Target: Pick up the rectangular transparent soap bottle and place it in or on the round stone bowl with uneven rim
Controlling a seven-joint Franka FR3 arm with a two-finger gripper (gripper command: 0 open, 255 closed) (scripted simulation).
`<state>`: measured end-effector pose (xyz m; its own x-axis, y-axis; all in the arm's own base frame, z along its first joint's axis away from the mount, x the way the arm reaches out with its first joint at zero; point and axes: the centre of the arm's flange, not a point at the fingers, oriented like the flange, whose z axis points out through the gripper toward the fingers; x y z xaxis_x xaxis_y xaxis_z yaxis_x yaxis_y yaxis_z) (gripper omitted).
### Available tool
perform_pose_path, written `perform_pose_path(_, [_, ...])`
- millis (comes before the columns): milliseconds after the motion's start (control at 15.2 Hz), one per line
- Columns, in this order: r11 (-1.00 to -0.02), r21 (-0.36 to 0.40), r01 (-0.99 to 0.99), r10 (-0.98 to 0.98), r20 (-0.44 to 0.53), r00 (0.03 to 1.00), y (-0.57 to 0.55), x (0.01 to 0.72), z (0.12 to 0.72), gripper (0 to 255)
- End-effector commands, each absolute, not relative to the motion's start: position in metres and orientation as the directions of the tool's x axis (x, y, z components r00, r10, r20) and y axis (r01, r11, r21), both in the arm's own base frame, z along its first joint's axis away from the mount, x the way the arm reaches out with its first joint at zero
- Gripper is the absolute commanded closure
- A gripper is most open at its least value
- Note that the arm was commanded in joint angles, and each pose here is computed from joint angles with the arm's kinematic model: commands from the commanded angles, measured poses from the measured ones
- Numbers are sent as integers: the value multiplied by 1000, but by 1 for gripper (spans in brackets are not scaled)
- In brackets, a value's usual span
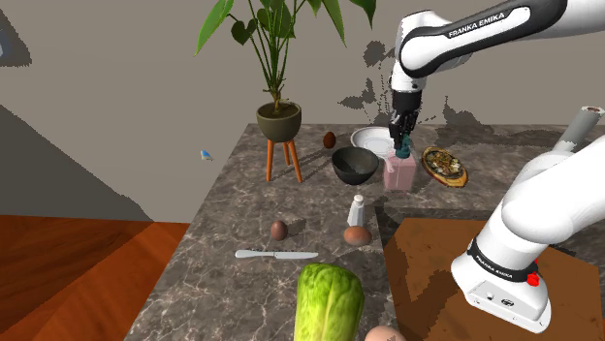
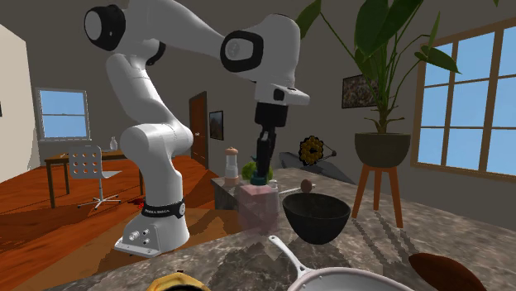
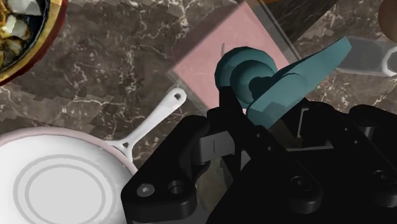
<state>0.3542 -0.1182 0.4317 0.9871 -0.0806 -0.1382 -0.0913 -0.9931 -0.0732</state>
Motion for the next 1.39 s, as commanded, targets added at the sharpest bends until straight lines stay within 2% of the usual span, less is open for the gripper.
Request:
perform_pose_path(0, [-993,-73,-91,-81,-139,987,-118,354,442,255])
perform_pose_path(1320, [-993,-73,-91,-81,-139,987,-118,354,548,255])
